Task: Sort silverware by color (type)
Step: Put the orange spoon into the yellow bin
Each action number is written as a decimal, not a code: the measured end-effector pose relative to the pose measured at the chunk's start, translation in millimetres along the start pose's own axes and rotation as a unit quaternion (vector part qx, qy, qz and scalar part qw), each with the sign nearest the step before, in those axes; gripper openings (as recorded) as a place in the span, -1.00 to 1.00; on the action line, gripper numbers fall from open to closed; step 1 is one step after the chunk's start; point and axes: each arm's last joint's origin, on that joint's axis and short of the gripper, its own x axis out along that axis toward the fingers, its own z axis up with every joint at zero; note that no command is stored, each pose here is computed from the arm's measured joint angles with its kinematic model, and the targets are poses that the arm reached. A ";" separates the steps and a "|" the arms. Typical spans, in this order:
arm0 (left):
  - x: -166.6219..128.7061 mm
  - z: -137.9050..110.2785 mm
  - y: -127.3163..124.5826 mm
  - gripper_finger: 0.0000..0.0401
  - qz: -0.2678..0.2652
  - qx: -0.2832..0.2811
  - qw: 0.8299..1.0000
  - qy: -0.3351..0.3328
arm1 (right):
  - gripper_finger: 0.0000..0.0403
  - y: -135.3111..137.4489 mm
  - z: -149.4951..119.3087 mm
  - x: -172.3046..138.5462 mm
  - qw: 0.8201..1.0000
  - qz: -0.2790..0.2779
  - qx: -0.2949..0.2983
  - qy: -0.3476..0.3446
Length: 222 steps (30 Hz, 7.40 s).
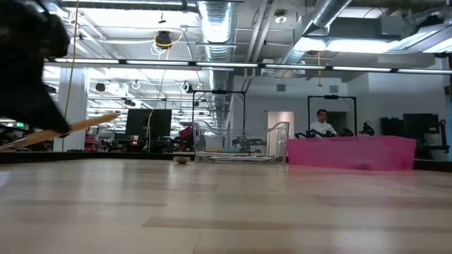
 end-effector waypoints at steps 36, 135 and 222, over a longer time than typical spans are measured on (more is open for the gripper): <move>35.9 104.0 -53.4 -0.82 -0.360 0.143 0.917 -0.092 | 0.03 12.5 2.4 -36.2 0.993 -0.013 -0.040 0.113; 34.8 127.6 -52.6 -0.29 -0.534 0.258 0.797 -0.111 | -0.74 -2.7 -1.3 52.5 0.981 0.146 -0.104 0.071; 59.5 139.8 -30.9 0.12 -0.441 0.153 0.884 -0.035 | -0.74 105.9 22.3 -107.7 0.759 -0.233 -0.011 0.609</move>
